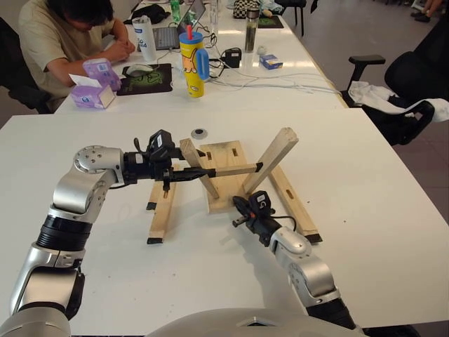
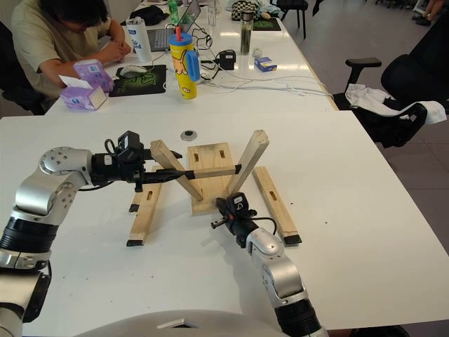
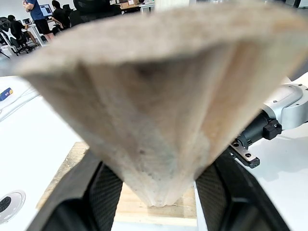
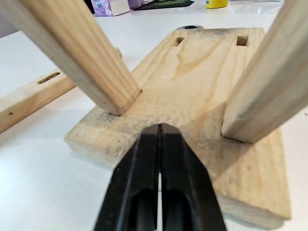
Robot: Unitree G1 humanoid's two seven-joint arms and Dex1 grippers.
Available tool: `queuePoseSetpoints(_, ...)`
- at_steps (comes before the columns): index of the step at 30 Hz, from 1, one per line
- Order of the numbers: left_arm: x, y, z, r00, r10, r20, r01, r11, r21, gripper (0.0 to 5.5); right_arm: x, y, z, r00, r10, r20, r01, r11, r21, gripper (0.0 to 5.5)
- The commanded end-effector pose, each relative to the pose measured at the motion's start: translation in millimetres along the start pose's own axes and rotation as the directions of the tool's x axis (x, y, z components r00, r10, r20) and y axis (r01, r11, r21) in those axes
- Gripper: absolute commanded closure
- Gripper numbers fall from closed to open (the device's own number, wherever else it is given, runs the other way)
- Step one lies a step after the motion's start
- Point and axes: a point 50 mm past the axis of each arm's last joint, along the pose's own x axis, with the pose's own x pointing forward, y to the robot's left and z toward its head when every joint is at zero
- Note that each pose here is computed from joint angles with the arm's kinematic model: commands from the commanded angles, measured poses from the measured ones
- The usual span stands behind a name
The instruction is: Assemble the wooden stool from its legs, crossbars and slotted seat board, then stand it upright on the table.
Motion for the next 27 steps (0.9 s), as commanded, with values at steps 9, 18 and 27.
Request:
queuePoseSetpoints(9, -42, -64, -55, 0.971, 0.207, -0.119, -0.236, 0.908, -0.346, 1.98, 0, 9, -42, 0.979, -0.008, -0.204, 0.014, 0.999, 0.032, 5.5)
queuePoseSetpoints(18, -49, -107, -59, 0.387, 0.91, -0.149, -0.885, 0.322, -0.336, 3.06, -46, 14, 27, 0.989, 0.086, 0.118, -0.077, 0.994, -0.08, 5.5)
queuePoseSetpoints(27, -5, -81, -2, 0.264, 0.961, 0.08, -0.949, 0.274, -0.158, 4.52, -84, -68, 89, 0.819, -0.436, 0.374, 0.505, 0.856, -0.109, 5.5)
